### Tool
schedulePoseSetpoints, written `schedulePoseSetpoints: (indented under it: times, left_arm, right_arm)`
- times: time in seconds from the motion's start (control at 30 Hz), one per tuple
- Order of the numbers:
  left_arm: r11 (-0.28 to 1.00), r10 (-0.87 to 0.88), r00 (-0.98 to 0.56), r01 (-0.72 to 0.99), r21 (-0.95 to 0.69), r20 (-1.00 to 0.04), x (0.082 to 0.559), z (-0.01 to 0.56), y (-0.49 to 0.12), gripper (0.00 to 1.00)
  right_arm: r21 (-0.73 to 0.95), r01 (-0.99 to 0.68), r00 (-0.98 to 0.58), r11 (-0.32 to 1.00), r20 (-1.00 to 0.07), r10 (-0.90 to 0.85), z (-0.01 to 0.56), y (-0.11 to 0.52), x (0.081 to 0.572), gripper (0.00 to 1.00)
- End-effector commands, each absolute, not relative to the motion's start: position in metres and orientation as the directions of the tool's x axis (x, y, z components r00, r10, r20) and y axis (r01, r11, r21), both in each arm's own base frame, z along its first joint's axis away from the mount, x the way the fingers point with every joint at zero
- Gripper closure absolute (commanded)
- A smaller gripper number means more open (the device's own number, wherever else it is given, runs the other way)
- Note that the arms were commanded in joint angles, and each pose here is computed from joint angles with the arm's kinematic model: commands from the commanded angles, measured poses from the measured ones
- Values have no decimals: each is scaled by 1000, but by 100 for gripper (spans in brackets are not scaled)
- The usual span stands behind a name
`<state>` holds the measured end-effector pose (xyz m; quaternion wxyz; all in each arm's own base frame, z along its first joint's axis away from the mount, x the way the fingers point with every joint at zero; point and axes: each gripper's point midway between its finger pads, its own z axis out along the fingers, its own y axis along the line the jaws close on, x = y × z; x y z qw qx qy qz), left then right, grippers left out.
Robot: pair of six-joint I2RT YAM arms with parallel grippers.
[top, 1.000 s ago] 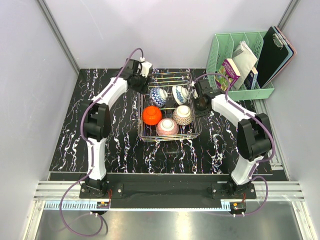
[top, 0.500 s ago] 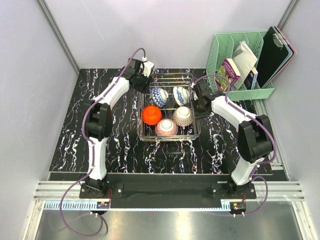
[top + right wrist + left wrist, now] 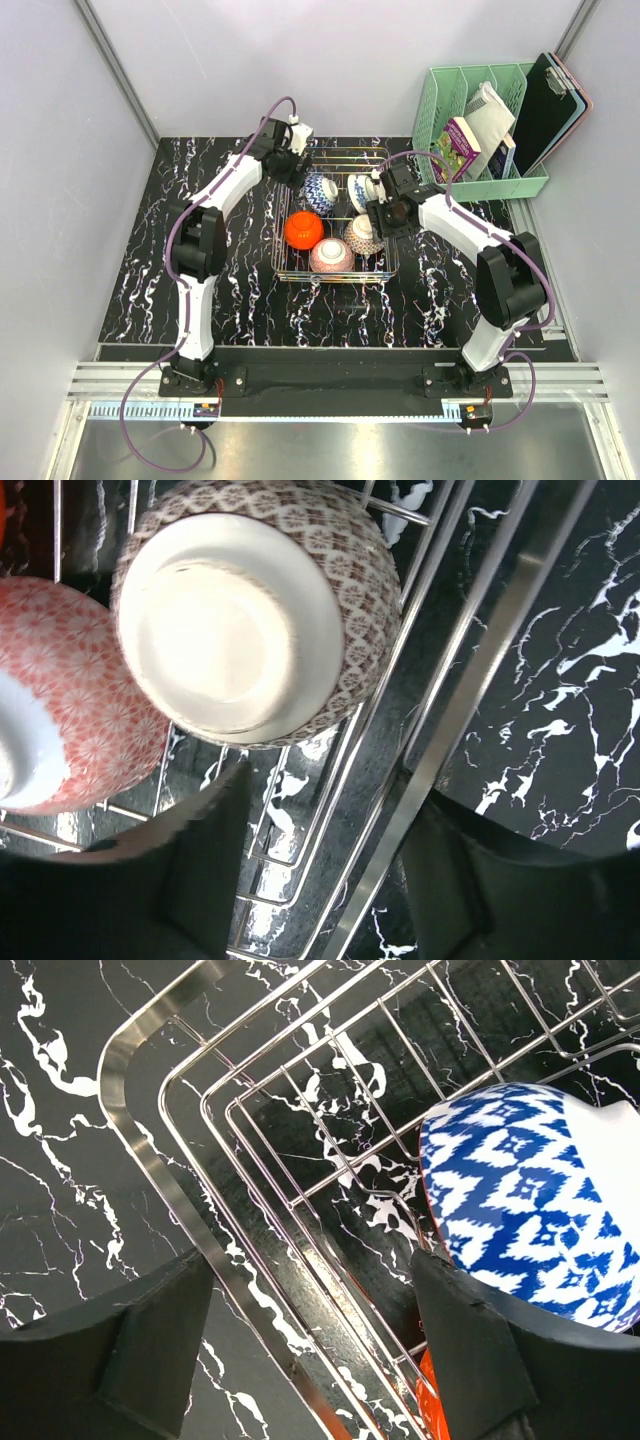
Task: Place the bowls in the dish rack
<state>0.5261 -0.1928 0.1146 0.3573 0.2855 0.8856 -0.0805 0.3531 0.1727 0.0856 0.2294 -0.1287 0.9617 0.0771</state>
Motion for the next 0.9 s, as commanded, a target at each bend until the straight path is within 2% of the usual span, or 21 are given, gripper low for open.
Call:
schedulePoseSetpoints:
  times: [0.0,0.23,0.7,0.77,0.83,0.87]
  left_arm:
    - [768,440,-490,640,33,-752,521,142,-231,16]
    - [811,426,-506,580,70,-750,522,148,-216,14]
    - [880,373,-511,460,121,-774,513,176,-166,12]
    - [885,367,-502,448,127,-783,512,185,-161,8]
    - [896,351,-494,424,132,-795,511,196,-150,1]
    - [899,340,-474,418,133,-812,508,211,-147,1]
  right_arm:
    - [151,-395,-767,906,-597,-236,130,206,361,32]
    - [108,-400,-747,910,-614,-255,135,200,366,25]
    - [47,-409,-683,912,-678,-271,163,199,386,22]
    - [-18,-412,-652,911,-692,-309,170,191,393,20]
    - [-55,-419,-619,906,-713,-329,183,189,399,16]
    - [-77,-415,-606,907,-720,-338,188,185,401,13]
